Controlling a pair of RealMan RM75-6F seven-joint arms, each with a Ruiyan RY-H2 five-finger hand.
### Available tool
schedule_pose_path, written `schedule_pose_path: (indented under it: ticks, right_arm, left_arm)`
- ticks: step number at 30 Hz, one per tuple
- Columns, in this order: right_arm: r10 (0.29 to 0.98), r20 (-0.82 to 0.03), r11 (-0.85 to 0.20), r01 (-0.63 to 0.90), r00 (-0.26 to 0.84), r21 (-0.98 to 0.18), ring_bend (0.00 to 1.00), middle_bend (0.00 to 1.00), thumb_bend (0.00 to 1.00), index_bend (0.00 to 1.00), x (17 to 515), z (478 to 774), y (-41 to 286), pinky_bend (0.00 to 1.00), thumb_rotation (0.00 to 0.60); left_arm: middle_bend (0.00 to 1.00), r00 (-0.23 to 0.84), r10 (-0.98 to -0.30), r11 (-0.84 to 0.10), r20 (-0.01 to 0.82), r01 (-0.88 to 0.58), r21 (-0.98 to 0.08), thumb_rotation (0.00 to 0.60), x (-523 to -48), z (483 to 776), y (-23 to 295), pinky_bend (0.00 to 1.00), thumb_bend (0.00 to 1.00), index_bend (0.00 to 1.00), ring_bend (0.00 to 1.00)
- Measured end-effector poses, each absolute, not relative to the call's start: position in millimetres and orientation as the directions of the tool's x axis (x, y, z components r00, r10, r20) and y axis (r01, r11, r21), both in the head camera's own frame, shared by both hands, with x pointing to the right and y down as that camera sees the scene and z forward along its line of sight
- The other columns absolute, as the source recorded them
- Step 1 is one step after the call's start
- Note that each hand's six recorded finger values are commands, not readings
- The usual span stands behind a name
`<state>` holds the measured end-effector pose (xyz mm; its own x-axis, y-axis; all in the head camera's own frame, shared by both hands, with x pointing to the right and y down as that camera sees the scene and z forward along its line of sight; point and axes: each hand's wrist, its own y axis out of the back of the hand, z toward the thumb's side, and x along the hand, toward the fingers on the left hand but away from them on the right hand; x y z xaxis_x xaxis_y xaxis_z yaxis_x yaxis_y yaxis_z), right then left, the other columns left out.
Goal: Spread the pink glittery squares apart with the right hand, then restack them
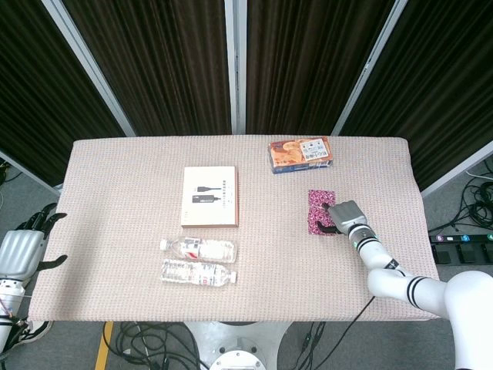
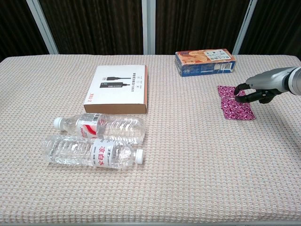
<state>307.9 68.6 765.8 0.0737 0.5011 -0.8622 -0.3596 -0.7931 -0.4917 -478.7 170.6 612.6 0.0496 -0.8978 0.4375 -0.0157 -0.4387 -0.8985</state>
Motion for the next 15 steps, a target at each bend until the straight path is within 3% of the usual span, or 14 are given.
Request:
schedule_pose_path:
  ticks: [15]
  right_arm:
    - [0.465, -0.88, -0.792, -0.399, 0.097, -0.462, 1.0, 1.0, 0.39, 0.1, 291, 772, 88, 0.98, 0.0]
  left_arm:
    - [0.19, 0.043, -0.9, -0.434, 0.433, -0.024, -0.901, 0.6, -481, 609, 174, 0.39, 0.0, 0.26, 0.21]
